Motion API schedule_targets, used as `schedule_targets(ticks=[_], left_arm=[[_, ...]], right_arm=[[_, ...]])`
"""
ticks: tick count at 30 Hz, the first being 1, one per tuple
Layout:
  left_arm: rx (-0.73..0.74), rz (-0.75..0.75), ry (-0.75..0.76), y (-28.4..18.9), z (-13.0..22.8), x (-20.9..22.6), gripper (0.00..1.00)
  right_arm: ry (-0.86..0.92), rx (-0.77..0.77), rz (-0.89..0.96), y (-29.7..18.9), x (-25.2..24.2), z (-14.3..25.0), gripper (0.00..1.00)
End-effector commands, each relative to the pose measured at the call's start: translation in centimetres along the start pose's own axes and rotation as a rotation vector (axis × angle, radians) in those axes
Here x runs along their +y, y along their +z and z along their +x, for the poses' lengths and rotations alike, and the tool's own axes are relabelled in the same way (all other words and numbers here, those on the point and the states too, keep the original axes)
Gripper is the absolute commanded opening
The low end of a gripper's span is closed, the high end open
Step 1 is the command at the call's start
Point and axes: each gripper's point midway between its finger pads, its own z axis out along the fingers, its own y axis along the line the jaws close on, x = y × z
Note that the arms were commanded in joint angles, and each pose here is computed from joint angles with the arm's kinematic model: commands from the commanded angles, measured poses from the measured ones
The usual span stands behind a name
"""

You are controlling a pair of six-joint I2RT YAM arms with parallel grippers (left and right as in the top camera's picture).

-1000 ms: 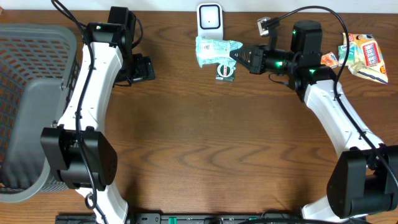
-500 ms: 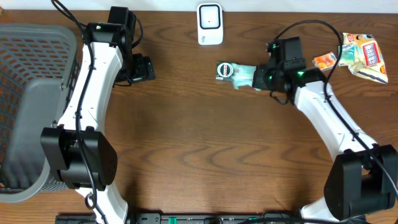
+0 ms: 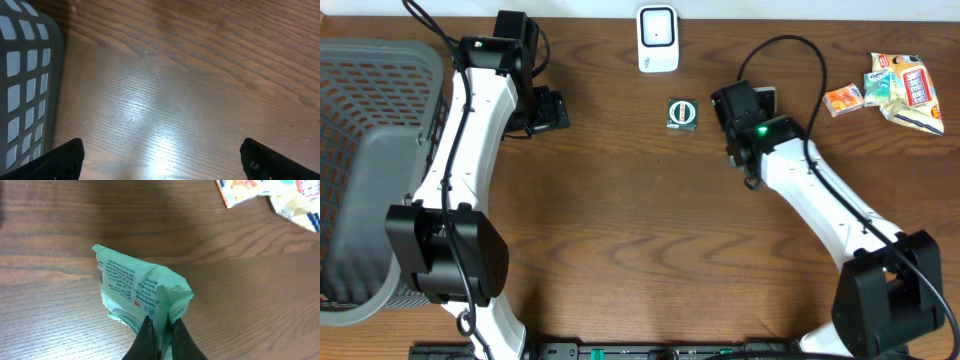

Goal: Scan the item barcode
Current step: 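Move the teal wrapper down beside the dark green tin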

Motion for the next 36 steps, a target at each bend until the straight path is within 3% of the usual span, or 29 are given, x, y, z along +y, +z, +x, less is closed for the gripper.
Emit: schedule_targets(ticks=[1,8,15,22,23,26,28,33,36], left_arm=[[0.007,-0.016,0.015,0.2,0.2,0.4,0.98],[0.006,-0.017,0.015,0.2,0.2,0.4,0.98],[0.006,-0.017,0.015,0.2,0.2,0.4,0.98],[0.006,-0.017,0.015,0.2,0.2,0.4,0.98],[0.006,-0.017,0.015,0.2,0.2,0.4,0.98],[0.006,-0.017,0.015,0.2,0.2,0.4,0.98],[0.007,-0.016,0.015,0.2,0.2,0.4,0.98],[0.006,-0.017,0.015,0.2,0.2,0.4,0.98],[0.006,-0.017,0.015,0.2,0.2,0.4,0.98]], right_arm=[[-0.077,-0.009,0.045,0.1,0.4,0.0,0.01],[-0.211,0.010,-0.020,-0.9,3.3,1.6,0.02],[-0.241,0.018,-0.052,-1.2,4.6,2.3,0.08],[-0.274,0.035,-0.205,-2.5,8.3,3.5,0.13],[-0.278,0.024,-0.224,-2.8,9.0,3.4,0.17],[-0.276,0.001,-0.231,-3.0,9.5,3.0,0.49],[-0.268,-0.007,-0.233,-3.0,9.5,2.8,0.57],[-0.241,-0.015,-0.248,-2.7,9.4,2.2,0.68],[-0.244,-0.006,-0.236,-2.3,9.2,2.6,0.68]])
